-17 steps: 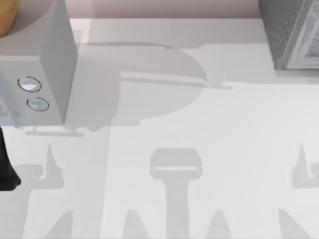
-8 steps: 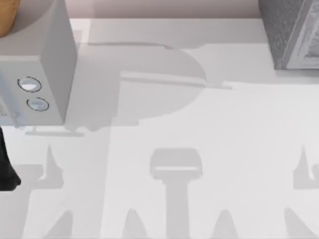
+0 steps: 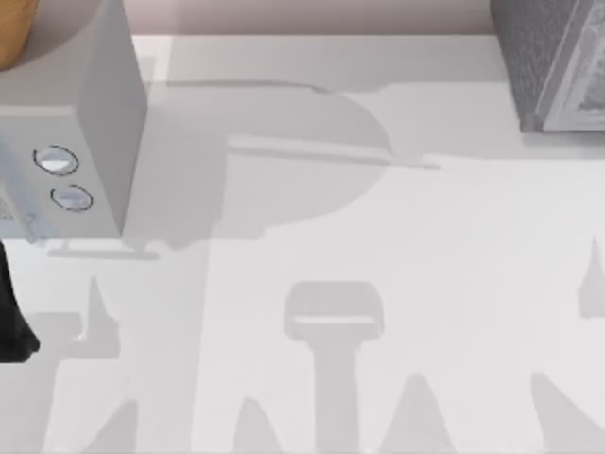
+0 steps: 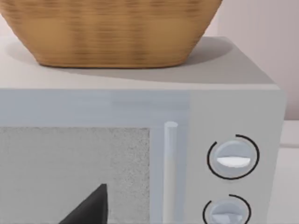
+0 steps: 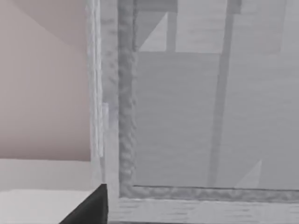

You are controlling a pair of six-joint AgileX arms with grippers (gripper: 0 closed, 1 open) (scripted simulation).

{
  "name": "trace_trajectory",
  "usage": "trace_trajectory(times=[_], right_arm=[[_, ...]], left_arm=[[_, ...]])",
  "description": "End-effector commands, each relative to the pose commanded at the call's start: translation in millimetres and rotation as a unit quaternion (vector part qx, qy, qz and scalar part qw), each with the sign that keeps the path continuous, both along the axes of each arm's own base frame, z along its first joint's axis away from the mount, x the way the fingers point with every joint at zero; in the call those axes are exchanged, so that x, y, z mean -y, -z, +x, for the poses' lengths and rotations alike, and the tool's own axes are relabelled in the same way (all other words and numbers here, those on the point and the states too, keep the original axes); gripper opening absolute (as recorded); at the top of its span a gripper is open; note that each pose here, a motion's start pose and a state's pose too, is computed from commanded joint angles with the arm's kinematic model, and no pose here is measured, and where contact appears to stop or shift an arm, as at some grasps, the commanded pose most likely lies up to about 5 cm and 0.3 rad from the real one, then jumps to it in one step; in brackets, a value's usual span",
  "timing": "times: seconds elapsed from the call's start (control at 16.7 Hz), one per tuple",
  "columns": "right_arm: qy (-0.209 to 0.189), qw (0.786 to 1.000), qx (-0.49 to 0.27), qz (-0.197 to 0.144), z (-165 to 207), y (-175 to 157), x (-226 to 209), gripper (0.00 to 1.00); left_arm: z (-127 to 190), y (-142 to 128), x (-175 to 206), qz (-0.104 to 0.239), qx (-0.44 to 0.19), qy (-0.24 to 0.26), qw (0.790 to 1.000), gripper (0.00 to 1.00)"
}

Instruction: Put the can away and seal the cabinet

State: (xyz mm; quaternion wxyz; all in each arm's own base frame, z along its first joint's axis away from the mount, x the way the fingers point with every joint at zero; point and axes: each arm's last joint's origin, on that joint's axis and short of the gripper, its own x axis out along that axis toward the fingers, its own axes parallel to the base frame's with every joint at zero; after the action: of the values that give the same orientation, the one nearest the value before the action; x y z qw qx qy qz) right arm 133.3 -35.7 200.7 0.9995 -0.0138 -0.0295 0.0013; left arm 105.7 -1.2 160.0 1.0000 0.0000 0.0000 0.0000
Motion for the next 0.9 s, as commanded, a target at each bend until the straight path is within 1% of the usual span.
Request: trace_trajectory(times=[0.18, 0.42, 0.66, 0.9], right_arm=[[0.001, 1.000, -0.008, -0.001, 18, -5, 32, 1.00], [0.000, 1.000, -0.024, 0.007, 33, 6, 88, 1.00], [0.000, 0.999, -0.032, 0.015, 29, 27, 138, 1.00], [-0.001, 0.999, -0.032, 0.014, 21, 40, 164, 1.00]], left_arm=[[0, 0, 0, 0.000, 0.000, 0.000, 1.000, 1.00], [0, 0, 0, 0.000, 0.000, 0.000, 1.000, 1.00], [0, 0, 0, 0.000, 0.000, 0.000, 1.000, 1.00], [0, 0, 0, 0.000, 0.000, 0.000, 1.000, 1.00]])
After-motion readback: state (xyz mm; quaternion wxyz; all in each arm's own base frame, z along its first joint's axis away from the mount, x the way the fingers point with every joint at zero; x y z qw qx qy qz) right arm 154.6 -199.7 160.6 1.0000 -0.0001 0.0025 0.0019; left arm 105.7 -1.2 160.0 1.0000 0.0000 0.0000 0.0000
